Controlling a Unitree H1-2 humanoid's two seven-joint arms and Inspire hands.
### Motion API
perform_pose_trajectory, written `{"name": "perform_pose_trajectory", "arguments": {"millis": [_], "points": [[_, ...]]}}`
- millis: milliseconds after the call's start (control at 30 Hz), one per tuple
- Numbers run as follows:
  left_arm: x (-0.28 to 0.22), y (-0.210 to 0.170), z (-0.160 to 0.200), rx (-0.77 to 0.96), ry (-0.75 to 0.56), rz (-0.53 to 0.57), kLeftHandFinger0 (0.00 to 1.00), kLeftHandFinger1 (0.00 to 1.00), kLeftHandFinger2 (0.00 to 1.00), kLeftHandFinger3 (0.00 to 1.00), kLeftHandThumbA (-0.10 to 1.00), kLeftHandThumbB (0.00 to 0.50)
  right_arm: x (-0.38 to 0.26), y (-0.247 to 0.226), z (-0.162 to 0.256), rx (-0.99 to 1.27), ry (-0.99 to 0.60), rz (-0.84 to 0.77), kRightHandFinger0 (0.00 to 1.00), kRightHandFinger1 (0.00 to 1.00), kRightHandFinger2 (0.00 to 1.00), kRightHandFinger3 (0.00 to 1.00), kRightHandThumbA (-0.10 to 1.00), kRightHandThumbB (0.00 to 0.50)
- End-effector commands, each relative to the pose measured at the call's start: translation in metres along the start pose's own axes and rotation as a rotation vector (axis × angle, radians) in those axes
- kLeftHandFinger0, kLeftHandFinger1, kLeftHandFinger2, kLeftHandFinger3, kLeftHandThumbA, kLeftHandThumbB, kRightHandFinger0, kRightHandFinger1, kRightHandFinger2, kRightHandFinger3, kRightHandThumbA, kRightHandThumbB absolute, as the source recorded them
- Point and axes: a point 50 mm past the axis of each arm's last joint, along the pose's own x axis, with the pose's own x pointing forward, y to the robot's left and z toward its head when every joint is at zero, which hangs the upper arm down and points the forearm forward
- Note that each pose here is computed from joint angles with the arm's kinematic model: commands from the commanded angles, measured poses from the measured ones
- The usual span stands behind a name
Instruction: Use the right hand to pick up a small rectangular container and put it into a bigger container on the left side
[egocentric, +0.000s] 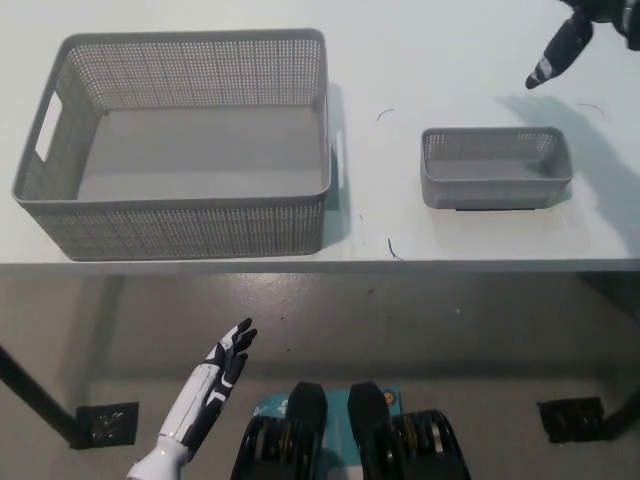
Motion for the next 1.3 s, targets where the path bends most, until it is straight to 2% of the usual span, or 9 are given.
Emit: {"name": "perform_pose_trajectory", "arguments": {"millis": [0,100,233,433,533,633,733,967,1267], "points": [[0.012,0.021,0.016,0.057,-0.097,-0.011,1.0,1.0,1.0,1.0,1.0,0.288,-0.007,-0.094,0.052,-0.123,0.126,0.059,1.0,1.0,1.0,1.0,1.0,0.372],[0.01,0.02,0.016,0.055,-0.096,-0.015,1.0,1.0,1.0,1.0,1.0,0.29,0.005,-0.083,0.057,-0.096,0.173,0.092,1.0,1.0,1.0,1.0,1.0,0.396],[0.01,0.019,0.016,0.058,-0.096,-0.021,1.0,1.0,1.0,1.0,1.0,0.291,0.019,-0.065,0.06,-0.161,0.168,0.145,1.0,1.0,1.0,1.0,1.0,0.379],[0.01,0.018,0.015,0.059,-0.091,-0.027,1.0,1.0,1.0,1.0,1.0,0.3,0.031,-0.041,0.061,-0.104,0.142,0.246,1.0,1.0,1.0,1.0,1.0,0.268],[0.011,0.018,0.016,0.062,-0.091,-0.027,1.0,1.0,1.0,1.0,1.0,0.3,0.036,-0.03,0.059,-0.084,0.152,0.261,1.0,1.0,1.0,1.0,1.0,0.286],[0.012,0.018,0.016,0.06,-0.095,-0.03,1.0,1.0,1.0,1.0,1.0,0.3,0.042,-0.013,0.053,-0.037,0.201,0.277,1.0,1.0,1.0,1.0,1.0,0.374],[0.013,0.018,0.017,0.054,-0.1,-0.029,1.0,1.0,1.0,1.0,1.0,0.298,0.045,-0.004,0.05,-0.029,0.188,0.295,1.0,1.0,1.0,1.0,1.0,0.354],[0.015,0.019,0.02,0.054,-0.111,-0.032,1.0,1.0,1.0,1.0,1.0,0.291,0.05,0.017,0.035,-0.035,0.235,0.285,1.0,1.0,1.0,1.0,1.0,0.396],[0.017,0.02,0.02,0.057,-0.11,-0.034,1.0,1.0,1.0,1.0,1.0,0.309,0.057,0.057,0.017,0.033,0.221,0.3,1.0,1.0,1.0,1.0,1.0,0.341]]}}
